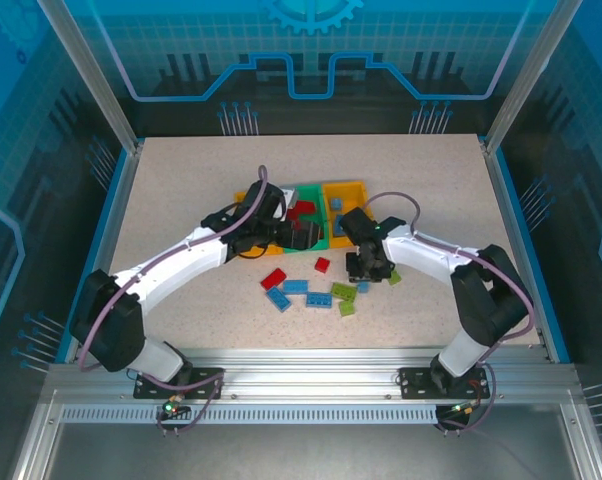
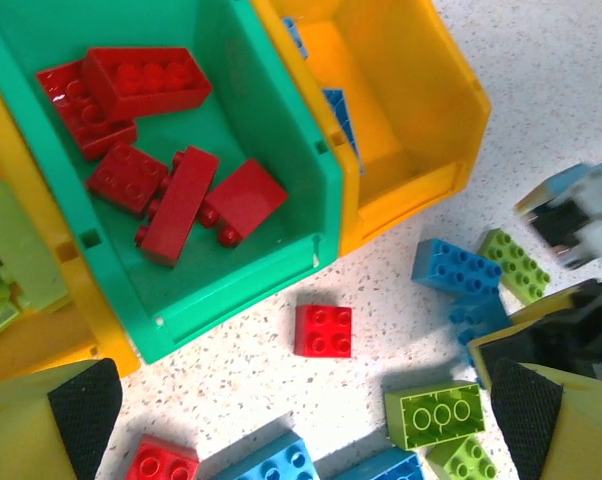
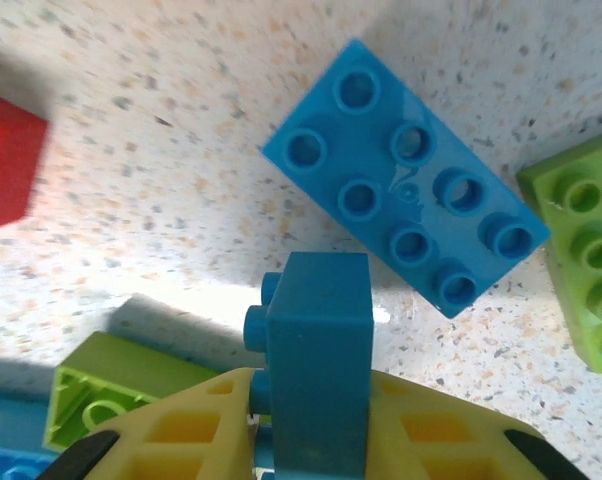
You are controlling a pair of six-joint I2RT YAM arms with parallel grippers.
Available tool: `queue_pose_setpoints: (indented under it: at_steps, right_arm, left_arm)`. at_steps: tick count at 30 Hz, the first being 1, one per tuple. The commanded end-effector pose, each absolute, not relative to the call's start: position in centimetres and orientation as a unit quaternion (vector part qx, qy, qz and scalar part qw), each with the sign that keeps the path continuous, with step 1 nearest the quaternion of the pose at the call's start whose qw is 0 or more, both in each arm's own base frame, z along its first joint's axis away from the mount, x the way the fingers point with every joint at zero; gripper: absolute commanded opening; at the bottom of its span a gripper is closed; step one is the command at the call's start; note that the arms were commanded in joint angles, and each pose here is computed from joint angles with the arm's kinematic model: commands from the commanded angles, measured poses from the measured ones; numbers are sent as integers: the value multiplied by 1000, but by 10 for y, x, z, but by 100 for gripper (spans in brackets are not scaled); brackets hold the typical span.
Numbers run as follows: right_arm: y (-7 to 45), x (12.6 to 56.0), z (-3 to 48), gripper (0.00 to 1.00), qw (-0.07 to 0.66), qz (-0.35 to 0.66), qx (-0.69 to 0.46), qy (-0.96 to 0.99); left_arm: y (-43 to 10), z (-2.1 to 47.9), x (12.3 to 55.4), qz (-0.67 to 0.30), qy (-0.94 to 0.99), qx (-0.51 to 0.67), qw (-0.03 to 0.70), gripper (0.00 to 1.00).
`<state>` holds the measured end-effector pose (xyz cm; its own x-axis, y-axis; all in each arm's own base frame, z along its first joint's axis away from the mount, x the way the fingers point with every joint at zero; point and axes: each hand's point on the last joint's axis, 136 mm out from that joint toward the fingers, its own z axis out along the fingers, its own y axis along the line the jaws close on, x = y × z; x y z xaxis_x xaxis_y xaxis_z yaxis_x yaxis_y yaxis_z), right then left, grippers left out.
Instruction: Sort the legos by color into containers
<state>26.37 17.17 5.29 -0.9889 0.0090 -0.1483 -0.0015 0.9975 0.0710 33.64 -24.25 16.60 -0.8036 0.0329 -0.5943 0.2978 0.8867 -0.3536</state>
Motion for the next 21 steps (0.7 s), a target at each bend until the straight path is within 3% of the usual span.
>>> queue_pose_setpoints:
  at_steps: [1,12,21]
  right_arm:
    - [182,273,88,28,102,67,-6,993]
    - [190,352,140,27,160,190,62,967]
    - [180,412,125,30,152,144,68,975]
  left_arm:
    - [-223,157,327,-196,934,67,292,99]
    - [-188,118,282,-170,957,-11,234,99]
    - [-166,94,257,-140,967,-46,206,99]
